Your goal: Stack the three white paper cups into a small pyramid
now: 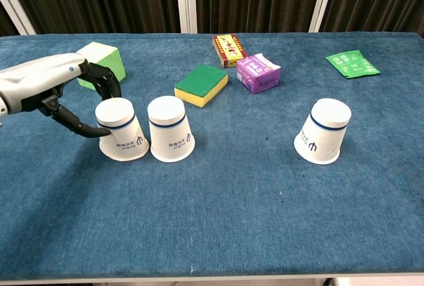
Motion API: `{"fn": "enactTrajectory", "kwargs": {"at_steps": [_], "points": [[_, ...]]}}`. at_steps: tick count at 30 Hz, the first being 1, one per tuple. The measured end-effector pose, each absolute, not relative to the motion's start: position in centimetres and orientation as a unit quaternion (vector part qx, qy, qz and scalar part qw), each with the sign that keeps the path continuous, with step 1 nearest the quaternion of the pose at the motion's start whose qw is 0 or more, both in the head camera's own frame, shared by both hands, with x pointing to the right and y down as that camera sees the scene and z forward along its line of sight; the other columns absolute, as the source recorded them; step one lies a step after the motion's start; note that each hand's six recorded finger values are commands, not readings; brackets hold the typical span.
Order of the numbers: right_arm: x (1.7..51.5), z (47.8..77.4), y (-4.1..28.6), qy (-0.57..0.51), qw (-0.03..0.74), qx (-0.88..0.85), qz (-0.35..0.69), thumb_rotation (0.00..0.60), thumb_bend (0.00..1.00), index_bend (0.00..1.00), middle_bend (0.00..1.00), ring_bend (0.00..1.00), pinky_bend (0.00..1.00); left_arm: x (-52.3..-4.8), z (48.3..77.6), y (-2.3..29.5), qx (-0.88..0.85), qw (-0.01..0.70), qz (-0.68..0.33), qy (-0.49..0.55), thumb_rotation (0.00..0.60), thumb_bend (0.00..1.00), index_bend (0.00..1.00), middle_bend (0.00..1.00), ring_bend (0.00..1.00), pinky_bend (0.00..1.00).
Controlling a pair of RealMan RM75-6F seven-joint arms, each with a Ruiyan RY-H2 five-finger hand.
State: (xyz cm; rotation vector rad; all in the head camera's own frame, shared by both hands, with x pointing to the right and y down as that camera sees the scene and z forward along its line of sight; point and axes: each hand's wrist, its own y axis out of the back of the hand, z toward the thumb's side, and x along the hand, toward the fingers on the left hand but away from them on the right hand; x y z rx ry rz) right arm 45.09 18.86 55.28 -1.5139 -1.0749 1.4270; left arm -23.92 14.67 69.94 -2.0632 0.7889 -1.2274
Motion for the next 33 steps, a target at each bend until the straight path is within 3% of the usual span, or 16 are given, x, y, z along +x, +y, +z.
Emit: {"fn": "enactTrajectory", "kwargs": {"at_steps": [13,19,28,33], "points": [[45.2,55.4,18.8,-0.426,0.389,-0.598,0.557,0.600,0.20,0.00,0.07,0.00,0.03,-23.9,69.9,15.4,-0.780,0.301,-0.468,0.286,0.600,0.23,0.20,0.34,0.30,0.15],[44.6,55.9,18.8,-0.416,0.386,-0.608,0.555,0.600,0.20,0.00,0.07,0.00,0.03,-24.2,69.6,15.8,-0.782,0.297,-0.471,0.279,0.600,0.19,0.00,0.12,0.12,0.12],[39.5,58.7,17.9,-0.349,0.363,-0.688,0.523,0.600,0.20,0.00,0.08,0.00,0.07,-26.7,66.5,15.2,-0.755,0.322,-0.473,0.319,0.600,0.16,0.00,0.10,0.11,0.09],[34.4,61.1,16.9,-0.290,0.357,-0.736,0.497,0.600,0.21,0.07,0.12,0.00,0.07,-30.0,64.4,14.6,-0.720,0.342,-0.485,0.360,0.600,0.15,0.00,0.10,0.10,0.08]]}}
